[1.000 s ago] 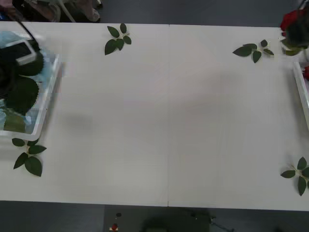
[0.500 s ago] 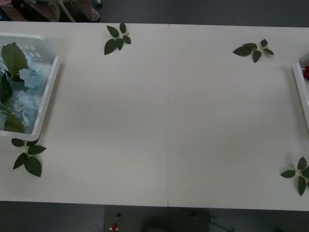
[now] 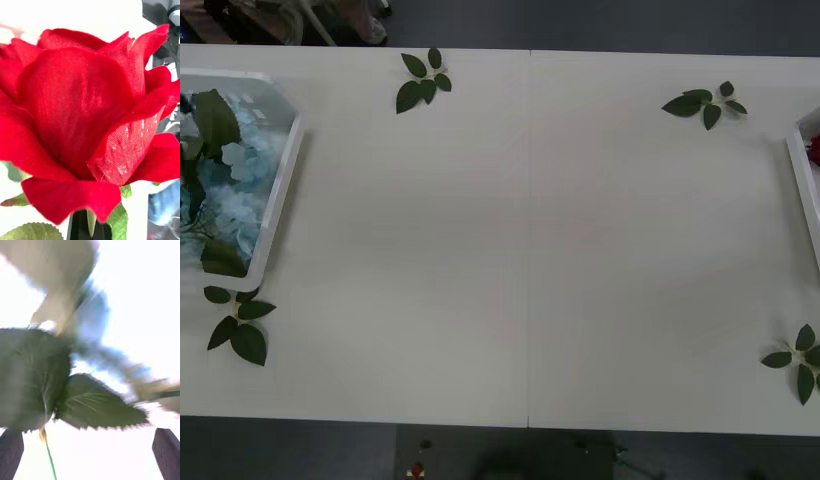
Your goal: Put the red flowers into the right box and the blue flowers into the left box
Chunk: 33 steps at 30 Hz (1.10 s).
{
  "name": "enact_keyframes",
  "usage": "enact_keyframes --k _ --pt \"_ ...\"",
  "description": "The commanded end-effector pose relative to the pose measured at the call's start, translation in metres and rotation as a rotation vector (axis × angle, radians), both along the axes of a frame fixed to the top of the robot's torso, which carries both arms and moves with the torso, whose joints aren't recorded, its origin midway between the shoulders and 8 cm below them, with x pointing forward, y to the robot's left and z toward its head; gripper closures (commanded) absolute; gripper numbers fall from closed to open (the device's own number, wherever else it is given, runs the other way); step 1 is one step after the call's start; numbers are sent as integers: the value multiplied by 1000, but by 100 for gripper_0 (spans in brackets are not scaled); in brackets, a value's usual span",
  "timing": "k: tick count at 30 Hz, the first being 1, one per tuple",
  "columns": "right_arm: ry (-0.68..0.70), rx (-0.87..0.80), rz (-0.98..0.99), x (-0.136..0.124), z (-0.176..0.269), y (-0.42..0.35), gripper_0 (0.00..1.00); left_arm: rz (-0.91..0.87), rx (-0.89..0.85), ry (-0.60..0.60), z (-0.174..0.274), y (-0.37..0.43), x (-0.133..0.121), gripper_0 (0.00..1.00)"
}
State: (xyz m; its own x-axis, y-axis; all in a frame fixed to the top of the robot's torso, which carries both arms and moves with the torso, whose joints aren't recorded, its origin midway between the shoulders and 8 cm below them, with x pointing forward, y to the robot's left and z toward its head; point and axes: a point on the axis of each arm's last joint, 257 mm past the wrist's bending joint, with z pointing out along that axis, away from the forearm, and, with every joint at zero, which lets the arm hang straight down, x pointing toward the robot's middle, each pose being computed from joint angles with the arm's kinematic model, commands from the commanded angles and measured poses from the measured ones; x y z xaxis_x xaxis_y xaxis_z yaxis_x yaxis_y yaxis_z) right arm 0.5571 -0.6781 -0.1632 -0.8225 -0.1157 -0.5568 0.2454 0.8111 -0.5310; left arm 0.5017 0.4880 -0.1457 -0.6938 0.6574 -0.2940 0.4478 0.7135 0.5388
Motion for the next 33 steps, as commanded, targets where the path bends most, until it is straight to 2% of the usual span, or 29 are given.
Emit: enact_keyframes --k 1,3,4,7,9,11,13,15,20,22,25,33 --pt "-90 7 3 24 21 12 100 -196 -134 -43 69 -65 3 0" --pt "-112 0 21 30 24 15 98 -270 -300 -4 63 -121 -4 0" --pt "-120 -4 28 32 26 16 78 -306 -381 15 57 -152 -8 0" --pt "-118 -14 40 34 27 16 42 -408 -601 49 33 -241 -17 0" --pt "-115 -18 46 34 27 16 33 -462 -737 38 20 -292 -22 0" --pt "-115 -10 49 35 26 18 30 -519 -807 -11 14 -326 -22 0" --pt "-118 16 65 38 23 25 28 -595 -880 -144 11 -367 -19 0" --pt "-114 37 103 43 22 35 26 -636 -908 -229 11 -387 -18 0" --pt "-130 245 243 63 30 101 25 -715 -871 -353 29 -390 -23 0" --pt "-134 366 365 68 49 144 25 -733 -875 -352 41 -385 -35 0" --pt "-144 525 493 60 75 187 25 -749 -903 -324 53 -387 -51 0" --pt "-152 644 1025 39 122 321 25 -793 -914 -346 73 -397 -55 0"
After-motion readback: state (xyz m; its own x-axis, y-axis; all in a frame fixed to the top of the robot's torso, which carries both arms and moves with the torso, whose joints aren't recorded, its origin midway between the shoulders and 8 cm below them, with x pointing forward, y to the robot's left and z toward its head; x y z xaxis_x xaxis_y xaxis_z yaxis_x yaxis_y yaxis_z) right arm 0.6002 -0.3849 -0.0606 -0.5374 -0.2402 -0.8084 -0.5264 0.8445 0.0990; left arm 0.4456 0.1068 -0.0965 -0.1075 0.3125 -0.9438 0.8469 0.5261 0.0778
